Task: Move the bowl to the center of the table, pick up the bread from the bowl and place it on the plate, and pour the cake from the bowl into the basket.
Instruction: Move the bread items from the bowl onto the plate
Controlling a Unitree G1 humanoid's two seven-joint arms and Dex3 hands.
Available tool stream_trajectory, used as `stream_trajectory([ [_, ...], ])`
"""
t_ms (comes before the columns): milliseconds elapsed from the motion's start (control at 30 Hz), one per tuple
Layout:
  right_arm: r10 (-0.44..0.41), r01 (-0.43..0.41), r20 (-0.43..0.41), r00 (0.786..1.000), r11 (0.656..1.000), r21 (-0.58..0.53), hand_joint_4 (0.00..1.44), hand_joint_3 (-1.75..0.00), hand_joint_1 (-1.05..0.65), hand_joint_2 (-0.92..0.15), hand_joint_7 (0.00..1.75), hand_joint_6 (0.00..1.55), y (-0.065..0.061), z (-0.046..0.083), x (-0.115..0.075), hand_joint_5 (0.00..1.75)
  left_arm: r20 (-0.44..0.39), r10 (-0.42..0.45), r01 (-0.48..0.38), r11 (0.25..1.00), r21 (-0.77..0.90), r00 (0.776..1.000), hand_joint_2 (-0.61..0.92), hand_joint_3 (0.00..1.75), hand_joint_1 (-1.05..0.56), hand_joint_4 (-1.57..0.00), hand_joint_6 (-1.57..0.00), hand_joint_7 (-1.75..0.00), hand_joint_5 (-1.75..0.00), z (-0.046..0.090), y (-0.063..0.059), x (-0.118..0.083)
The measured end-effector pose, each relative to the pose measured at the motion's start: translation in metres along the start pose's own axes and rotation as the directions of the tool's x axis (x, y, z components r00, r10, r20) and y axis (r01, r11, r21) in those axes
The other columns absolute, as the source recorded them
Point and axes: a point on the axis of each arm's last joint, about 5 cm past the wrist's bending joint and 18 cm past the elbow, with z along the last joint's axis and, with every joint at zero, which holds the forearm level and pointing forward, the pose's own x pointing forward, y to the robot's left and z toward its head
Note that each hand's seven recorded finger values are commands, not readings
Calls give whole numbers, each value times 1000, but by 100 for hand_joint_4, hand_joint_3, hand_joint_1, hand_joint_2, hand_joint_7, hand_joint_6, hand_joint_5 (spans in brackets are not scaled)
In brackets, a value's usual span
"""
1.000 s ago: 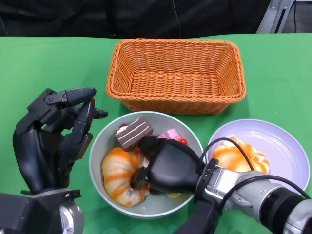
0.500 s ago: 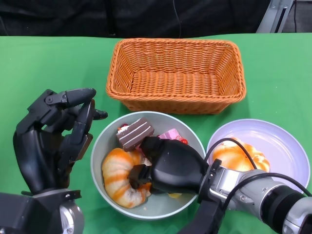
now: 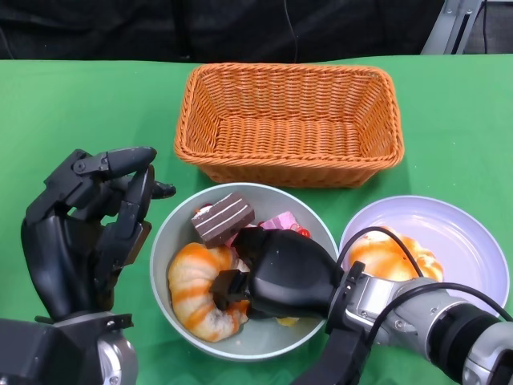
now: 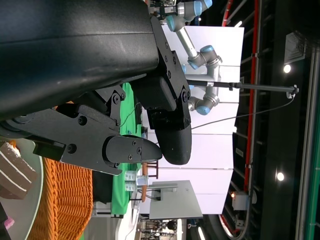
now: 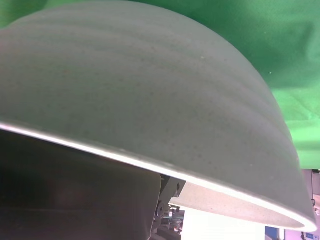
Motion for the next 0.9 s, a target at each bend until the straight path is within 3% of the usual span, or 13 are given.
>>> stream_trajectory([
  [167, -14, 14, 0, 1000, 1000, 7, 56, 0, -11, -79, 119, 59, 0, 0, 0, 168, -10, 5, -5, 1000, -5, 1000, 92, 34, -15, -83, -100, -63, -119, -2, 1, -1],
  [200, -14, 14, 0, 1000, 1000, 7, 57, 0, -12, -80, 114, 59, -1, 0, 0, 165, -9, 4, -4, 1000, -5, 1000, 92, 34, -15, -83, -100, -63, -119, -2, 1, -1],
  [233, -11, 11, 1, 1000, 1000, 5, 58, 0, -12, -80, 106, 62, -1, 0, 0, 160, -8, 5, -5, 1000, -5, 1000, 92, 34, -15, -83, -100, -63, -119, -2, 1, -1],
  [300, -7, 7, 3, 1000, 1000, 2, 74, 0, -14, -78, 47, 85, -2, -1, 0, 125, -8, 5, -5, 1000, -7, 1000, 92, 35, -15, -82, -100, -63, -119, -2, 1, -1],
  [333, -8, 8, 1, 1000, 1000, -1, 77, 0, -16, -78, 33, 92, -3, -2, 0, 119, -9, 6, -6, 1000, -7, 1000, 92, 35, -15, -82, -100, -63, -118, -2, 1, -1],
  [433, -9, 9, 4, 1000, 1000, -1, 79, 0, -17, -78, 14, 99, -5, -2, 1, 110, -9, 8, -8, 1000, -11, 1000, 92, 33, -16, -83, -100, -62, -118, -2, 1, 0],
  [467, -10, 10, 5, 1000, 1000, 4, 72, 0, -16, -78, 16, 102, -6, -3, 1, 129, -9, 7, -8, 1000, -11, 1000, 92, 34, -16, -83, -100, -62, -118, -2, 1, 0],
  [533, -15, 15, 3, 1000, 1000, 22, 67, 0, -17, -79, 19, 105, -8, -4, 0, 142, -9, 8, -8, 1000, -11, 1000, 92, 33, -16, -83, -100, -62, -117, -2, 1, 0],
  [633, -24, 24, 13, 1000, 999, 35, 60, 0, -15, -81, 86, 75, -10, -5, -1, 158, -11, 7, -7, 1000, -9, 1000, 92, 33, -16, -83, -100, -61, -117, -2, 2, 0],
  [767, -54, 53, 12, 998, 998, 43, 59, 0, -15, -81, 102, 66, -15, -5, 2, 161, -13, 7, -7, 1000, -10, 1000, 92, 32, -16, -84, -101, -61, -117, -3, 2, 0],
  [800, -57, 56, 10, 998, 998, 42, 61, 0, -16, -82, 98, 67, -15, -6, 2, 157, -13, 7, -7, 1000, -10, 1000, 92, 32, -16, -84, -101, -61, -117, -3, 2, 0],
  [867, -60, 60, 10, 998, 997, 40, 69, 0, -20, -83, 48, 88, -16, -6, 1, 136, -15, 8, -8, 1000, -10, 1000, 92, 32, -17, -84, -101, -61, -117, -3, 2, 0],
  [900, -64, 63, 12, 998, 997, 36, 71, 0, -21, -83, 38, 92, -17, -7, 0, 133, -17, 8, -8, 1000, -10, 1000, 92, 32, -17, -84, -101, -61, -117, -3, 2, 0],
])
